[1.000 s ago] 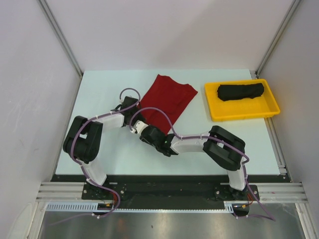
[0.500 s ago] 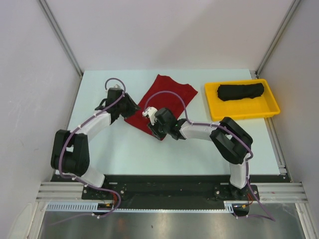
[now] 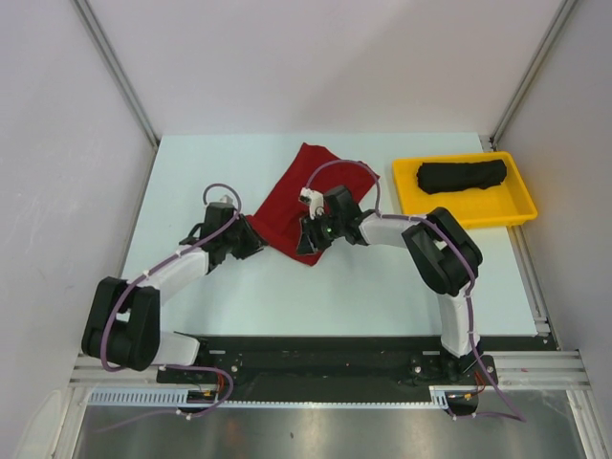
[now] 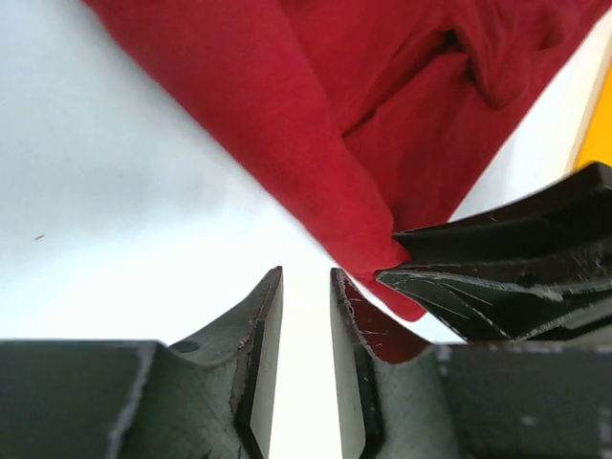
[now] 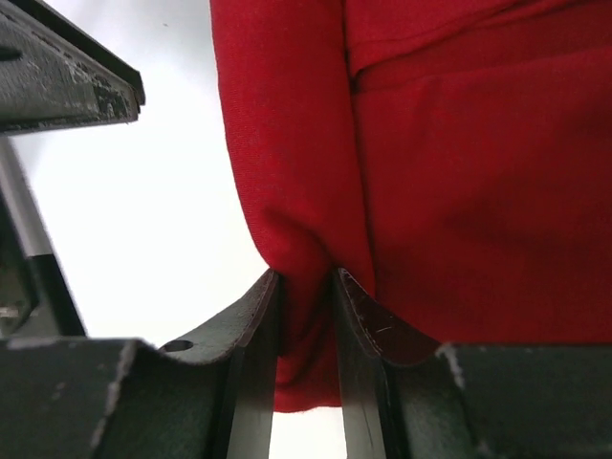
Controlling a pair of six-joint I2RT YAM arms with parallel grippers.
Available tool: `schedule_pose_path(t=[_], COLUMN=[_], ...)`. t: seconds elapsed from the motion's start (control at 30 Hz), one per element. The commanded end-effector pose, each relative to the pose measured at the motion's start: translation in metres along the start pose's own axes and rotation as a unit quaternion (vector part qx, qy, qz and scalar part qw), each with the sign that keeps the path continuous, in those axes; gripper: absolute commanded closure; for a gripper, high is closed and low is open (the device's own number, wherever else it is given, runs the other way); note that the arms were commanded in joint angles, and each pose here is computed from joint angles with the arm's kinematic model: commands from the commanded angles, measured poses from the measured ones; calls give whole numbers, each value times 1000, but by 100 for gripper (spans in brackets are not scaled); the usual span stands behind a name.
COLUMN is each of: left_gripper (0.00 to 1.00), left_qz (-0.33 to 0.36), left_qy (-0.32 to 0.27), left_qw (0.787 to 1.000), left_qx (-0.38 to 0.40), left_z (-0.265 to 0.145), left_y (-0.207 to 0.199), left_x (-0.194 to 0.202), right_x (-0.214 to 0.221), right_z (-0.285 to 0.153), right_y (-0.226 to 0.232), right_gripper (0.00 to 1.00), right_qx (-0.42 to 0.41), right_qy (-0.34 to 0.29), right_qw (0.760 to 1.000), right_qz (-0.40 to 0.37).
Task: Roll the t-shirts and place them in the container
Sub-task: Roll the T-shirt to the center of the board.
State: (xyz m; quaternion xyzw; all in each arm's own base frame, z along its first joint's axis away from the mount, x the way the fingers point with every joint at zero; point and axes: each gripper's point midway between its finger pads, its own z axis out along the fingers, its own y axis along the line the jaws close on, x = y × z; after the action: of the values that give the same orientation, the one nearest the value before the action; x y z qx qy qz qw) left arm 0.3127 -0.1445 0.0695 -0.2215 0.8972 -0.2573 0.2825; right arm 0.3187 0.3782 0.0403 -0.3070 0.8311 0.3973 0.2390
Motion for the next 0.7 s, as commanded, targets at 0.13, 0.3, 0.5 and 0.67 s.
schedule_pose_path(t=[0.13, 0.3, 0.5, 0.67], left_gripper=[71, 72, 73, 74], left_qz=[14, 13, 13, 13], left_qy=[-21, -17, -16, -12], left_qw=[999, 999, 999, 999], left_qx=[46, 40, 34, 32], left_z=[15, 28, 40, 46], left_y=[-39, -45, -52, -56], left_x=[-18, -23, -31, -35], right_x=[-9, -6, -10, -23], right_z=[1, 1, -3, -11], right_y=[-3, -7, -9, -5], right_gripper=[69, 69, 67, 66], right_qx=[-45, -47, -37, -32], right_qy=[-8, -5, -9, -25], right_qw=[997, 996, 995, 996], right_qz=[64, 80, 88, 83])
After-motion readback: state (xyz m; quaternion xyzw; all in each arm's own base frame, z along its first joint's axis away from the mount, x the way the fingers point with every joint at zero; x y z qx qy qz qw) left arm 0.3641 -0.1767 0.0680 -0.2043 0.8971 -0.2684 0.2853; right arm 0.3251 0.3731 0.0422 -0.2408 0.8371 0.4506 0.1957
